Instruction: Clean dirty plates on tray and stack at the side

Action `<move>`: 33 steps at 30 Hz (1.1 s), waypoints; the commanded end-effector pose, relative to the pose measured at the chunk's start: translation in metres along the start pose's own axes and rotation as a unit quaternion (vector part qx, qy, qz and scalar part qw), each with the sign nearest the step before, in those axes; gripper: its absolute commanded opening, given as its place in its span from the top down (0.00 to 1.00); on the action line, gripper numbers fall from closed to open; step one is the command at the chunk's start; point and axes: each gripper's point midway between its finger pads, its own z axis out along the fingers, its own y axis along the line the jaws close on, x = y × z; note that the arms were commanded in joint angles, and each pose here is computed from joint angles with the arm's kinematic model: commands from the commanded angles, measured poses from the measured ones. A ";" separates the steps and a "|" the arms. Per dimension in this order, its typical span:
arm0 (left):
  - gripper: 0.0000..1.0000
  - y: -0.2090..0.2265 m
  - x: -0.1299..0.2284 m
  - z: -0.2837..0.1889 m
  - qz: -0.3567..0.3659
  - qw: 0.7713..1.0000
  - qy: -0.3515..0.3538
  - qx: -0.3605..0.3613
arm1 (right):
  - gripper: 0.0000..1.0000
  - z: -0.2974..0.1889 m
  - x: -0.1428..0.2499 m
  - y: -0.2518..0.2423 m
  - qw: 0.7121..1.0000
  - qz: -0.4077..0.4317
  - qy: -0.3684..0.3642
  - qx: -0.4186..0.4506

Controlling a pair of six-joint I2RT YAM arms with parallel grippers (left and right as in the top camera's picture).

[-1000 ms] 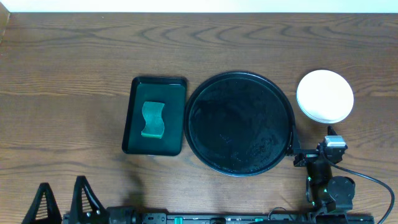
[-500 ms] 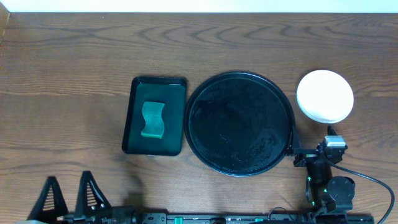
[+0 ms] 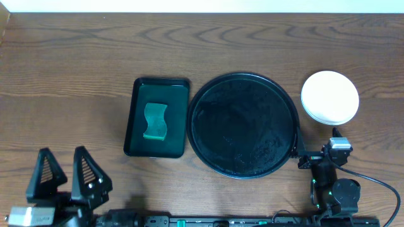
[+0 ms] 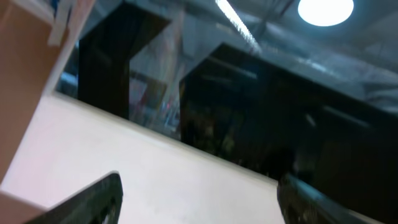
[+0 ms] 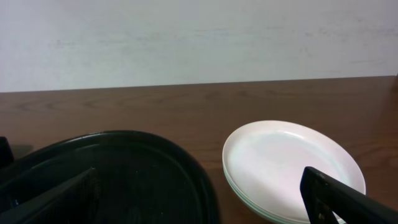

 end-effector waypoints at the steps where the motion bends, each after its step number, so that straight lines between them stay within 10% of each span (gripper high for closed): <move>1: 0.20 0.004 0.017 0.009 -0.018 1.000 -0.005 0.012 | 0.01 0.000 0.001 0.001 1.000 0.004 0.001 -0.001; 33: 0.20 0.030 0.078 0.009 -0.029 0.989 -0.127 0.067 | 0.01 0.000 0.001 0.001 1.000 0.004 0.001 -0.001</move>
